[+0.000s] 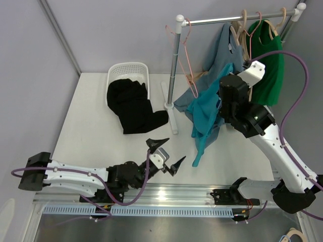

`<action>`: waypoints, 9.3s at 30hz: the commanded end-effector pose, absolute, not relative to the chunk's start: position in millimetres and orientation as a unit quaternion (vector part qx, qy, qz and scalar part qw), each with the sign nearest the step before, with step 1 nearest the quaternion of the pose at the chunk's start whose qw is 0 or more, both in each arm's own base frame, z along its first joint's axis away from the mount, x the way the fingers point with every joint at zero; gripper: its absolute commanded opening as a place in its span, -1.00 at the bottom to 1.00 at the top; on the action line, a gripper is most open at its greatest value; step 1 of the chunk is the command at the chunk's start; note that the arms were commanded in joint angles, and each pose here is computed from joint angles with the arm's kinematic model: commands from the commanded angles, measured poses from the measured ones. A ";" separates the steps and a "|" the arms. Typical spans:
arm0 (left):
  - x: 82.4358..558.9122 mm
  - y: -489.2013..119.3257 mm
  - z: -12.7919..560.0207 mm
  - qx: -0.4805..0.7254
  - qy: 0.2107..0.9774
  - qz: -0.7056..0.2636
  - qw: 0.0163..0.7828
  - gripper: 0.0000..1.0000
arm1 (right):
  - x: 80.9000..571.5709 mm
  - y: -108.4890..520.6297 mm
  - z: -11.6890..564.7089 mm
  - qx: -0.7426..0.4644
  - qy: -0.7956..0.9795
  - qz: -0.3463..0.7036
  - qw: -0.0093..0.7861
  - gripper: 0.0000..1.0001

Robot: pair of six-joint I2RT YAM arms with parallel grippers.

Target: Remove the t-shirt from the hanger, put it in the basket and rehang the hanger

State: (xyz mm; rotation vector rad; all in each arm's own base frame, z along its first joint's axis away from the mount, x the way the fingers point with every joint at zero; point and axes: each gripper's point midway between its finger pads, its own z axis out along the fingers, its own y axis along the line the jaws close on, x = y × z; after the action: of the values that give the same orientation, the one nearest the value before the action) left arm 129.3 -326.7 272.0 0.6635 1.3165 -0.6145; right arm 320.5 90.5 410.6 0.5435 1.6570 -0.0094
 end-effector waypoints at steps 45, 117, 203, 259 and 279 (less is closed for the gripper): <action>-31.5 -443.7 240.1 0.412 0.551 -0.506 0.520 -0.99 | 362.1 90.5 428.8 0.232 0.708 0.000 0.667 -1.00; 272.5 -201.1 384.5 0.080 0.788 -0.201 0.577 -0.99 | 442.1 157.4 499.0 -0.001 0.698 0.067 0.713 -1.00; 407.2 -160.5 426.1 -0.034 0.733 -0.229 0.639 0.99 | 413.3 66.3 507.5 0.043 0.717 0.025 0.696 0.03; 382.6 -198.2 503.4 0.074 0.631 -0.227 0.738 0.99 | 468.3 64.6 573.0 -0.069 0.606 0.131 0.782 -1.00; 324.6 -211.8 503.4 0.123 0.606 -0.283 0.733 0.99 | 373.6 96.5 507.3 -0.093 0.671 0.210 0.705 -1.00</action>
State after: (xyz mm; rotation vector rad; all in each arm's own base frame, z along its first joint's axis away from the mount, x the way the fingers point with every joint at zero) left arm 345.9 -210.0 489.3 0.2285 1.3943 -0.5990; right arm 411.2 83.7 483.2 -0.1736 1.5598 0.3990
